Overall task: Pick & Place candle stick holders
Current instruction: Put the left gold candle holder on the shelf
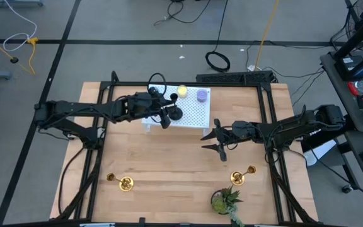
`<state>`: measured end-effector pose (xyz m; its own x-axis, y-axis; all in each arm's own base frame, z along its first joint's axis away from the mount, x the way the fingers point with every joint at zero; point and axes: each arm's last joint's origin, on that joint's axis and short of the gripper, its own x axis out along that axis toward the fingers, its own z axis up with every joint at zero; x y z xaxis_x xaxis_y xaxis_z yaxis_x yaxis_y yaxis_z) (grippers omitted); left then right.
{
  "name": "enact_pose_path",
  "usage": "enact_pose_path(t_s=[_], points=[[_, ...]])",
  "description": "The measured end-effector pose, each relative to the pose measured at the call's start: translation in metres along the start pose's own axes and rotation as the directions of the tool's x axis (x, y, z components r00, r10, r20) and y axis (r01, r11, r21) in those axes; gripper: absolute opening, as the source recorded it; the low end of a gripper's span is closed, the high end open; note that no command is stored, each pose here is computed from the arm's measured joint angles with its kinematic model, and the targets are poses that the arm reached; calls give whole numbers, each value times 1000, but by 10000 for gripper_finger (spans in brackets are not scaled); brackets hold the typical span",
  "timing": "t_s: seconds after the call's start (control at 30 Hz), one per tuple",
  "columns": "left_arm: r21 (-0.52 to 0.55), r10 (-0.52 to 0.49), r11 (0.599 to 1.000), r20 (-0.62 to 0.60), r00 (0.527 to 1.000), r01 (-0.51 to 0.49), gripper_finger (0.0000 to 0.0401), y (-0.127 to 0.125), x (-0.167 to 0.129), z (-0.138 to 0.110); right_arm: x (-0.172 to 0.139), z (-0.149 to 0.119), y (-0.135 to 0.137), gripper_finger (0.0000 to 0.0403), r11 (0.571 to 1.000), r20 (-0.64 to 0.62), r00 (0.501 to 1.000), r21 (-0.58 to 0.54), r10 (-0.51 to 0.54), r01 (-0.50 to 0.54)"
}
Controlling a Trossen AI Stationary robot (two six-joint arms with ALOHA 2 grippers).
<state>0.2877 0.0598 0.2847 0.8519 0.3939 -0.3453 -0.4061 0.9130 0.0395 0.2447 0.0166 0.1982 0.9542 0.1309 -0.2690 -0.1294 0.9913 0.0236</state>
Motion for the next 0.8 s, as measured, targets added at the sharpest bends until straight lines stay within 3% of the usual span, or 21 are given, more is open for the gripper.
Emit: enact_pose_path(t_s=[0.27, 0.43, 0.57, 0.8], points=[[35, -52, 998, -51, 997, 54, 135, -6, -41, 5, 0, 0, 0, 146, 1000, -3, 1000, 0, 0, 0], [69, -181, 980, -100, 978, 189, 140, -17, -80, 5, 0, 0, 0, 146, 1000, -3, 1000, 0, 0, 0], [86, -320, 938, -159, 934, 336, 141, -23, -110, 0, 0, 0, 0, 146, 1000, 2, 1000, 0, 0, 0], [71, -492, 841, -311, 813, 536, 141, -24, -151, -16, 0, 0, 0, 146, 1000, 2, 1000, 11, 1, -1]])
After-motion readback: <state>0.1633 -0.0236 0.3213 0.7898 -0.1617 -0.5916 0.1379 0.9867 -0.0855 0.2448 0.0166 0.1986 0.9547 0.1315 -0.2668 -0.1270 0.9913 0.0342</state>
